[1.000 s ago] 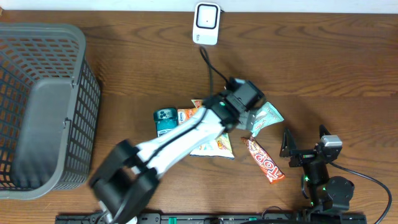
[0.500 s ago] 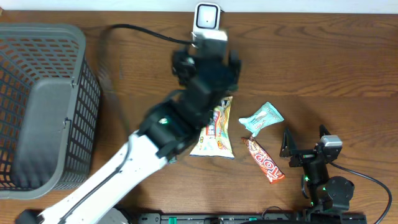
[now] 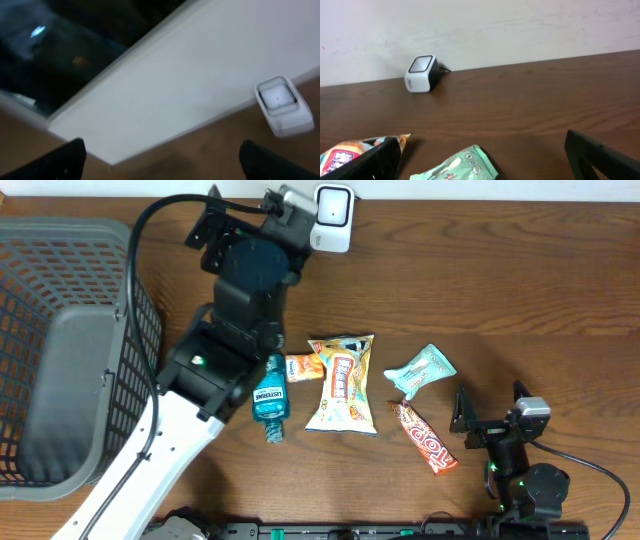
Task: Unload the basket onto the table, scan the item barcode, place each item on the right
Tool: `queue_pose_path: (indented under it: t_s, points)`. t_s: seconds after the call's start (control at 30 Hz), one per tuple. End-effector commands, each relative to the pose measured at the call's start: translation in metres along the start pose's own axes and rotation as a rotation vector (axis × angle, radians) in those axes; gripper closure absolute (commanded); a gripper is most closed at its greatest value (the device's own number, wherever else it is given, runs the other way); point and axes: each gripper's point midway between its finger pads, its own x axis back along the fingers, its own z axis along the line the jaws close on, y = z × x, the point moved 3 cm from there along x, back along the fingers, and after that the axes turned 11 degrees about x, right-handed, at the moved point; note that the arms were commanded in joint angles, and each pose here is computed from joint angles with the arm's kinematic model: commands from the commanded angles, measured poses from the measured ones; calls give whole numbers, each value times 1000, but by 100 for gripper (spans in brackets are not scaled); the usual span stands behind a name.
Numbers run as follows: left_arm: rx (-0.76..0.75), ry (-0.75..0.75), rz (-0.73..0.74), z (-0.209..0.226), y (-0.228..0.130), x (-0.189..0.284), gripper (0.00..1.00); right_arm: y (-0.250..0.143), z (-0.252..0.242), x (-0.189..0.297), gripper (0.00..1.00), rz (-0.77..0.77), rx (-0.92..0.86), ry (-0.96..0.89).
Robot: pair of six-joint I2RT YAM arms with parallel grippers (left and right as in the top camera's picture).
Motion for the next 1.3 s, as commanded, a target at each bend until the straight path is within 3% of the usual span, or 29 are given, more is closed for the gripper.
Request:
queue_pose_path:
  t_s: [0.0,0.17,0.4,0.63,0.97,1.27]
  points:
    - [-69,-210,-27,-11,-4,12,2,-1,1,0,1,4,10,4]
    - [-80,-399,-33,-23,-23,35,2,-1,1,0,1,4,10,4]
    - [-50,-396,-107,-4,-39,76,2,-1,1,0,1,4,10,4]
    - [37,-505,-272,7,-51,132,2,-1,1,0,1,4,10,4]
    - [363,-402,-363,63,-60,169,2,-1,1,0,1,4,10,4]
    - [434,-288,-550,98,-48,226,2,-1,1,0,1,4,10,4]
